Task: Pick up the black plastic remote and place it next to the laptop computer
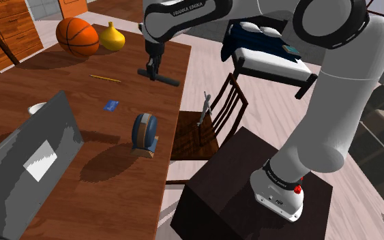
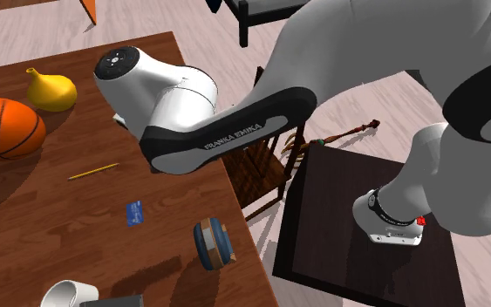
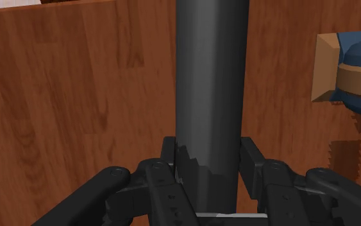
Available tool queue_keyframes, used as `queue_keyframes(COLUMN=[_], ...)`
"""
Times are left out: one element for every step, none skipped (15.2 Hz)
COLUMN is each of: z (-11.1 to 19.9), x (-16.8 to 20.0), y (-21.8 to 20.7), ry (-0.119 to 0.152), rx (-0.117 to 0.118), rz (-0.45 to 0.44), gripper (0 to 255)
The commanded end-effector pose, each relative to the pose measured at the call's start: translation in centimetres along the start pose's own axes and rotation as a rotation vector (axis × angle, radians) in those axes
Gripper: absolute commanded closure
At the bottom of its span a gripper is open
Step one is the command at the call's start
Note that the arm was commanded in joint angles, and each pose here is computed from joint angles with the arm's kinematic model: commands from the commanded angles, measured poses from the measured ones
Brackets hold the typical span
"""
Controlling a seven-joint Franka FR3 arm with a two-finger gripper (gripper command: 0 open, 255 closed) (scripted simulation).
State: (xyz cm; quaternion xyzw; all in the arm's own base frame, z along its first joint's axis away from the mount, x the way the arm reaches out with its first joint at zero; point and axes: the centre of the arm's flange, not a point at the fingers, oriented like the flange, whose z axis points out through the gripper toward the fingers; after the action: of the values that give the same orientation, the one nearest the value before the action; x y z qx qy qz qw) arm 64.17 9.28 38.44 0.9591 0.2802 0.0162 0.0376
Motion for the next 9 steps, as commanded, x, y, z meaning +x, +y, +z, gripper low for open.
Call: queue_keyframes(z=[-1.2,-1.7,-2.2,-2.8,-3.3,-3.8,-4.3,-4.9,-5.4], x=[0.0,0.0,0.0,0.0,0.0,0.0,0.0,0.0,0.0], y=[0.1,0.1,0.1,0.2,0.2,0.3,0.3,0.4,0.4], ry=[0.0,0.0,0.0,0.0,0.0,0.0,0.0,0.0,0.0], rx=[0.0,0.0,0.0,0.0,0.0,0.0,0.0,0.0,0.0], rz=[0.0,0.0,0.0,0.0,0.0,0.0,0.0,0.0,0.0], gripper=[255,255,255,255,255,255,255,255,255])
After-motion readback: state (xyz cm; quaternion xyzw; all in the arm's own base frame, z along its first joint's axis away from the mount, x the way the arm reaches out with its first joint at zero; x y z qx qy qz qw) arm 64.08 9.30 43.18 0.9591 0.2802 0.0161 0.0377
